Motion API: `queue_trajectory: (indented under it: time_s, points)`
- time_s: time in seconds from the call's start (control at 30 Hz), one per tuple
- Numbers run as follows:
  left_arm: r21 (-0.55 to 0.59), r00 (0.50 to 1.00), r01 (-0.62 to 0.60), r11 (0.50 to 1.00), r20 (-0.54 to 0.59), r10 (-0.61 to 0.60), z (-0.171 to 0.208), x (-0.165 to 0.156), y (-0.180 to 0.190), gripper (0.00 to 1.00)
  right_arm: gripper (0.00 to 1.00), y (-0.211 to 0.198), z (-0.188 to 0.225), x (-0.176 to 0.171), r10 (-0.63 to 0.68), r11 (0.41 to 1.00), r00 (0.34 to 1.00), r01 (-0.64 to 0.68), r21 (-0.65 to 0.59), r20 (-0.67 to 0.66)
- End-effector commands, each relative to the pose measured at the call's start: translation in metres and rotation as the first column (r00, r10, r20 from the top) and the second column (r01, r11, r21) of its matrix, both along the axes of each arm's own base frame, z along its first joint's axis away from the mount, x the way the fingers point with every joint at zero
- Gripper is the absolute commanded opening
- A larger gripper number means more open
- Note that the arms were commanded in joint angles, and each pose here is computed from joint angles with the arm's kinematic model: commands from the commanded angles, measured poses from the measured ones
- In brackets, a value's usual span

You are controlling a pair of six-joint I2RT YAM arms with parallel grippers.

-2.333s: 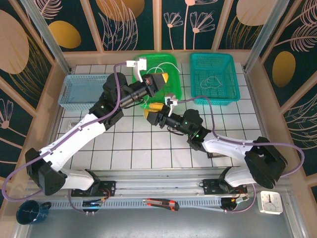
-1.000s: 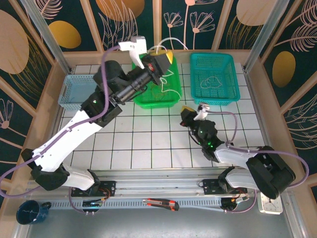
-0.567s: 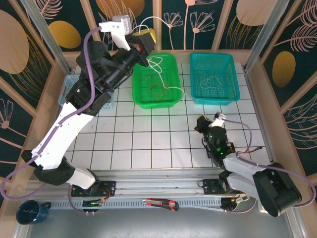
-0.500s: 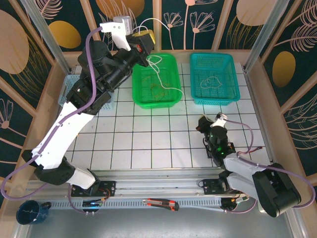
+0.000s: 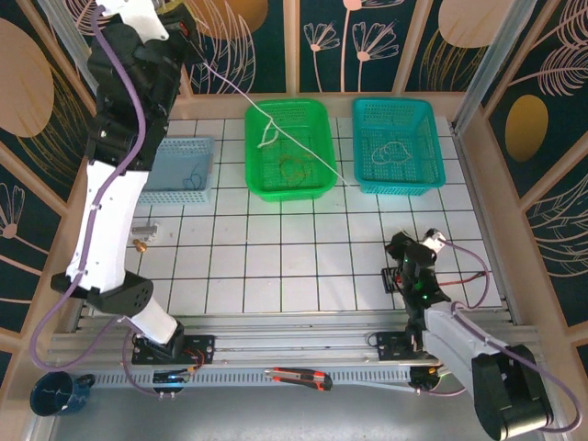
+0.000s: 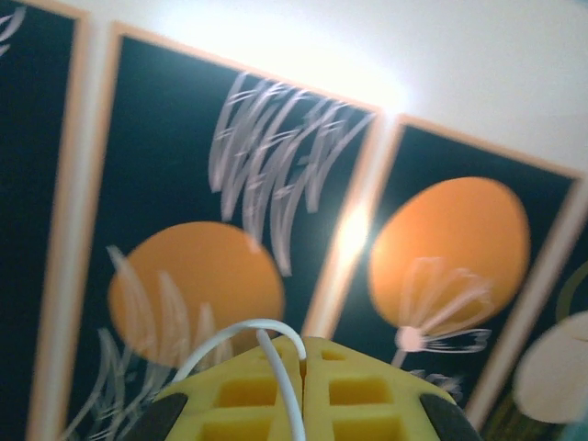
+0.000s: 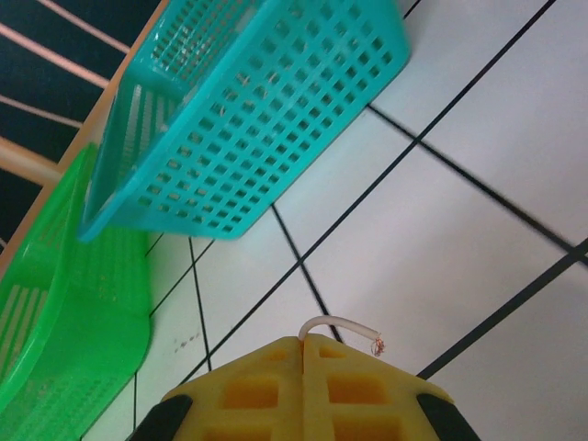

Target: Untangle the cables

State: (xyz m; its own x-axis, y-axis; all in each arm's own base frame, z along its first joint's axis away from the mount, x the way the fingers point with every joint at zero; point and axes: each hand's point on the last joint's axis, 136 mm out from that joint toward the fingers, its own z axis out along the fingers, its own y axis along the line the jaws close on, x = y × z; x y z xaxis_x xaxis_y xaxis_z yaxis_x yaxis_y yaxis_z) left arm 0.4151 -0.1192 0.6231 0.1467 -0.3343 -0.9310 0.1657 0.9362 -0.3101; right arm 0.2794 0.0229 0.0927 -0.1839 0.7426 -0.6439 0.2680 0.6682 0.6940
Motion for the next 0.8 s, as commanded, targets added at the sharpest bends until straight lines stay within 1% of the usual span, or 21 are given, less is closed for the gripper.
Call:
queue_trajectory:
  time_s: [0.0, 0.07, 0.1, 0.17, 0.23, 0.33, 0.37, 0.43, 0.47, 0.57, 0.63, 0.77]
  points:
    - [0.005, 0.997, -0.063, 0.998, -0.050, 0.063, -0.020, 0.021, 0.015, 0.00, 0.00, -0.011, -0.015, -0.009, -0.038, 0.999, 0.998, 0.038, 0.002, -0.050]
    - [0.014, 0.996, -0.073, 0.997, -0.047, 0.073, -0.024, 0.026, 0.016, 0.00, 0.00, -0.011, -0.013, -0.009, -0.032, 0.999, 0.998, 0.032, 0.003, -0.051]
    - [0.021, 0.993, -0.110, 0.994, -0.050, 0.111, -0.030, 0.032, 0.022, 0.00, 0.00, -0.014, -0.015, -0.010, -0.045, 0.999, 0.997, 0.045, 0.001, -0.063]
    - [0.002, 0.985, -0.154, 0.988, -0.085, 0.153, -0.042, 0.047, 0.043, 0.00, 0.00, -0.024, -0.022, -0.013, -0.081, 0.997, 0.992, 0.082, 0.008, -0.092]
    - [-0.004, 0.972, -0.208, 0.978, -0.114, 0.206, -0.056, 0.061, 0.067, 0.00, 0.00, -0.032, -0.030, -0.016, -0.103, 0.993, 0.989, 0.108, 0.039, -0.109]
    - [-0.002, 0.948, -0.294, 0.956, -0.128, 0.291, -0.068, 0.072, 0.100, 0.00, 0.00, -0.044, -0.040, -0.023, -0.147, 0.985, 0.980, 0.158, 0.071, -0.135]
    - [0.005, 0.935, -0.321, 0.947, -0.155, 0.318, -0.084, 0.085, 0.110, 0.00, 0.00, -0.047, -0.041, -0.024, -0.156, 0.982, 0.979, 0.168, 0.086, -0.133]
    - [-0.003, 0.920, -0.356, 0.934, -0.177, 0.350, -0.097, 0.095, 0.132, 0.00, 0.00, -0.051, -0.039, -0.024, -0.168, 0.978, 0.978, 0.181, 0.104, -0.124]
    - [-0.003, 0.918, -0.361, 0.933, -0.177, 0.355, -0.099, 0.096, 0.135, 0.00, 0.00, -0.051, -0.037, -0.023, -0.165, 0.979, 0.980, 0.177, 0.104, -0.115]
    - [-0.012, 0.935, -0.322, 0.947, -0.158, 0.316, -0.102, 0.096, 0.130, 0.00, 0.00, -0.047, -0.024, -0.016, -0.122, 0.989, 0.988, 0.129, 0.071, -0.092]
    - [-0.035, 0.958, -0.263, 0.964, -0.131, 0.256, -0.094, 0.087, 0.120, 0.00, 0.00, -0.038, -0.009, -0.008, -0.056, 0.997, 0.997, 0.059, 0.052, -0.046]
    - [-0.057, 0.986, -0.115, 0.992, -0.128, 0.107, -0.100, 0.075, 0.096, 0.00, 0.00, -0.012, 0.041, 0.007, 0.082, 0.996, 0.994, -0.084, 0.029, 0.072]
